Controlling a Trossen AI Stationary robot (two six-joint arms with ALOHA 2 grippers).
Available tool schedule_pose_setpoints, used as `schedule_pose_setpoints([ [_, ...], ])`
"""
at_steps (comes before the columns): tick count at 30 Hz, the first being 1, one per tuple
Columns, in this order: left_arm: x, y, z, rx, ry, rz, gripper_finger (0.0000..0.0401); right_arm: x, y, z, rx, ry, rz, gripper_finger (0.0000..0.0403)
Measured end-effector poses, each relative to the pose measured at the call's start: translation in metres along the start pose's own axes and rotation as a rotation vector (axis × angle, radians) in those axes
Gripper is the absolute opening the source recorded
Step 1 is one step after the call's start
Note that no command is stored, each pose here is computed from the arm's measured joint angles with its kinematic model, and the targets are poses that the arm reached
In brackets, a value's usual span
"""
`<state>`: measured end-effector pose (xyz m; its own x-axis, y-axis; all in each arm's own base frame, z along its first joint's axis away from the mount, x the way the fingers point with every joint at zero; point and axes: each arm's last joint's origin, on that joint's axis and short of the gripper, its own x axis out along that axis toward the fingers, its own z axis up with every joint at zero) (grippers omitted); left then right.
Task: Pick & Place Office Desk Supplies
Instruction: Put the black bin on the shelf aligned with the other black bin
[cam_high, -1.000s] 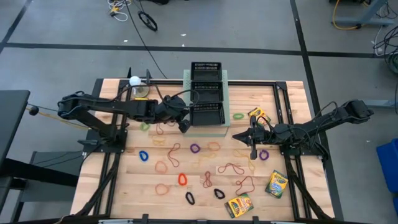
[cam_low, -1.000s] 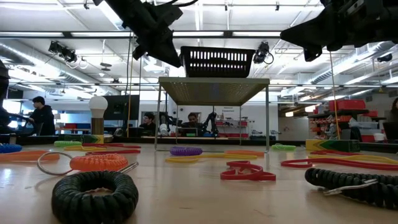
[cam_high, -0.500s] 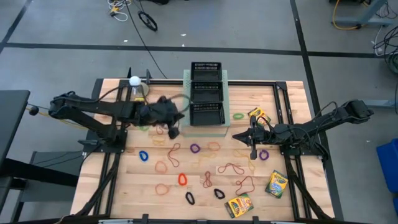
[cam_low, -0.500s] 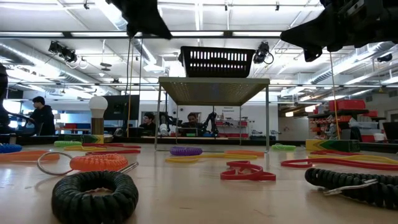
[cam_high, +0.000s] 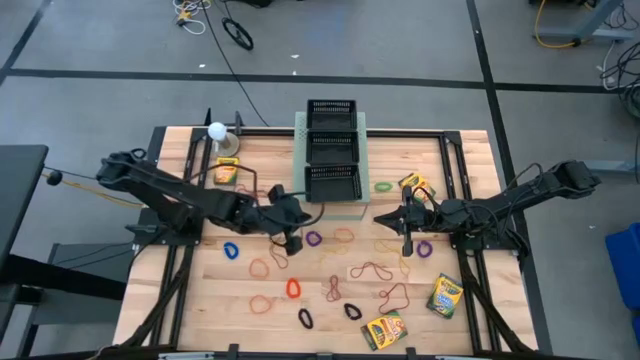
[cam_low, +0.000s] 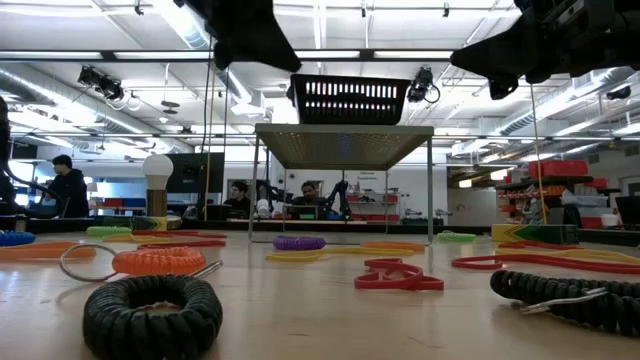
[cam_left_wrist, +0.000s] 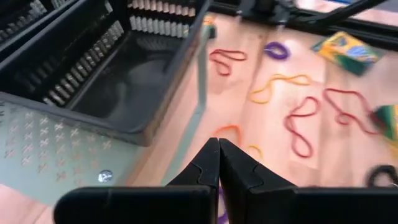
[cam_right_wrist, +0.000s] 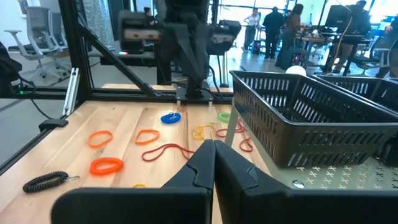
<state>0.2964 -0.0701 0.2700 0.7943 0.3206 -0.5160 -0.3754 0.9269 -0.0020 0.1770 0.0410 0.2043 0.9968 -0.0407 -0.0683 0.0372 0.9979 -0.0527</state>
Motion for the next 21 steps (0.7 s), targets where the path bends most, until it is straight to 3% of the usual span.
schedule_pose_setpoints([
  [10, 0.007, 0.009, 0.001, -0.047, -0.029, 0.120, 0.0007, 0.000, 0.000, 0.000, 0.000, 0.000, -0.001, 0.0009],
  [21, 0.011, 0.016, 0.003, -0.061, -0.025, 0.144, 0.0007, 0.000, 0.000, 0.000, 0.000, 0.000, -0.001, 0.0009],
])
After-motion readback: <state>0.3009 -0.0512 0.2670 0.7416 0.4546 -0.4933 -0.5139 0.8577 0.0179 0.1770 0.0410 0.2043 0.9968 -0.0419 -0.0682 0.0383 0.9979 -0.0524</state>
